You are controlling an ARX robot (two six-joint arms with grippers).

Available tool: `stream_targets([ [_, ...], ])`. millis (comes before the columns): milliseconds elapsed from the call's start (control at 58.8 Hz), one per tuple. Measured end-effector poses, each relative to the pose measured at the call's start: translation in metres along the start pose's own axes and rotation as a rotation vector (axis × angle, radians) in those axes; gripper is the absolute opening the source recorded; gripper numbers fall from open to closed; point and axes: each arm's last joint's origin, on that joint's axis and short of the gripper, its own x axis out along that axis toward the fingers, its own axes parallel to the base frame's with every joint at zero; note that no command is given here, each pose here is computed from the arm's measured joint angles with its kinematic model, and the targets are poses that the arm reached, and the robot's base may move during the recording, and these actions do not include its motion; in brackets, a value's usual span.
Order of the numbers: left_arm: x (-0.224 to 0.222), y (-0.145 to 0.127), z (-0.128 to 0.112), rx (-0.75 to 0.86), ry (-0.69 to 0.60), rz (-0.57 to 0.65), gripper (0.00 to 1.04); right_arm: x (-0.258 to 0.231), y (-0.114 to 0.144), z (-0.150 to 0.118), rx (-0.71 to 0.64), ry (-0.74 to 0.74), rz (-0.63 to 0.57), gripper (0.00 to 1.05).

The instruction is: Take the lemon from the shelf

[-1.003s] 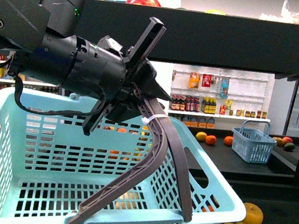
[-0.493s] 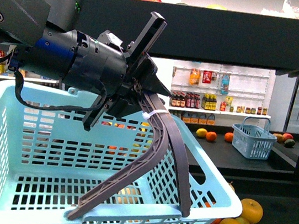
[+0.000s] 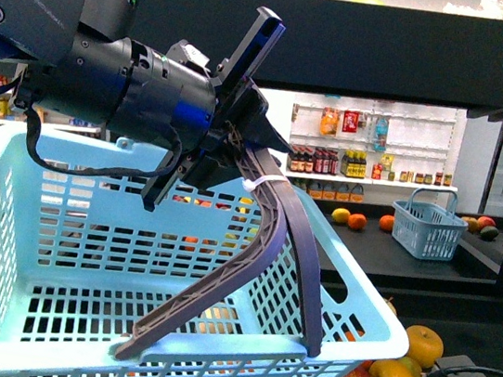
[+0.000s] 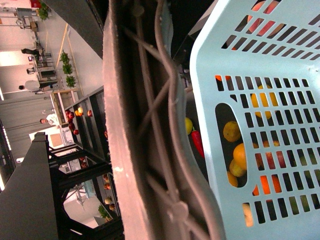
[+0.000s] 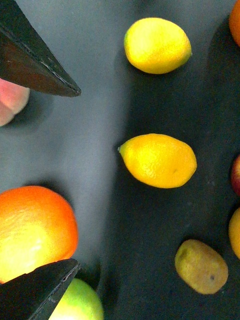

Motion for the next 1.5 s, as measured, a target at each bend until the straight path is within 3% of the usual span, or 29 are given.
stream_targets([
  [561,0.0,0.0,0.0,0.001,0.0,0.0,0.13,0.103,0.01,0.023,-0.009,0.046,-0.023,0.97],
  [884,0.0,0.0,0.0,0.001,0.001,-0.001,0.13,0.122,0.013,0.029,0.038,0.064,-0.014,0.97],
  [1360,0.0,0.0,0.0,0.0,0.0,0.0,0.13,0.144,0.016,0.017,0.085,0.099,-0.004,0.97],
  [1496,0.0,0.0,0.0,0.001,0.001,-0.001,0.13,0.146,0.016,0.017,0.092,0.1,-0.007,0.8],
])
